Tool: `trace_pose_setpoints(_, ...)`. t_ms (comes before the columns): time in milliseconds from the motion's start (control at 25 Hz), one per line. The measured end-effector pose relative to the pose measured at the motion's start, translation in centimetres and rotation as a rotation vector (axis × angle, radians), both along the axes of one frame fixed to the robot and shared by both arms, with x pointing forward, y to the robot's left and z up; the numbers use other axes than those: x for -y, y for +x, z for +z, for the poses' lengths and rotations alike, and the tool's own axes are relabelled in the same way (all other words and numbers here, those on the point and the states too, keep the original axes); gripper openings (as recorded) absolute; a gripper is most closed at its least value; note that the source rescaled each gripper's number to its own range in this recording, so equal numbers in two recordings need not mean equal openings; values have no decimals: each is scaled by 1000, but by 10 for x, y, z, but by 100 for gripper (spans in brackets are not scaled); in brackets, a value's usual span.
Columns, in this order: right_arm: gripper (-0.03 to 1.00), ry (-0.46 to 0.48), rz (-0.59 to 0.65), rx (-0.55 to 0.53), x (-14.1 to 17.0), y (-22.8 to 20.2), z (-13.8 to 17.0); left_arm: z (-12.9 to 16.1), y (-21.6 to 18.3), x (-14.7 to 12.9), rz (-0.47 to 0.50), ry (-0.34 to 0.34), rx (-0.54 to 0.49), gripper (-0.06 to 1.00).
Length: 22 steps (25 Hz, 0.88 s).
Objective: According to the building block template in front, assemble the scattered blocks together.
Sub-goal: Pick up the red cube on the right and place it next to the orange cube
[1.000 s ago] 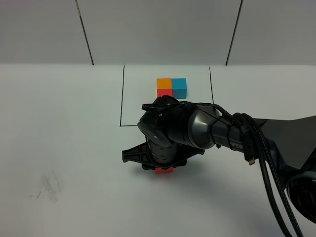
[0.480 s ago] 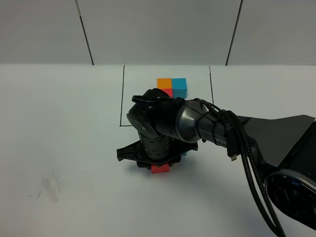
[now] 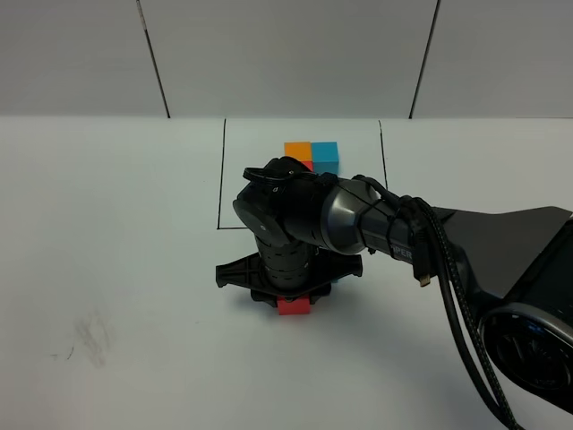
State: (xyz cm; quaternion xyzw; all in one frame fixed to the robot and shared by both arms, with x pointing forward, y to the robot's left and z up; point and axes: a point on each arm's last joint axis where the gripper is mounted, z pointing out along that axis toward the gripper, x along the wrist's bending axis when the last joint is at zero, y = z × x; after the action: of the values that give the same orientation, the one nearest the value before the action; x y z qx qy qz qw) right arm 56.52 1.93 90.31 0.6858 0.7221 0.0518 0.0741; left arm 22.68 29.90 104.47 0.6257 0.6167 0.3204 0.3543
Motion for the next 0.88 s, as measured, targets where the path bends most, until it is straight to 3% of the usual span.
trace_pose_setpoints(880,23,9,19,-10,1,1,0,0,0,0,0,0,0,65)
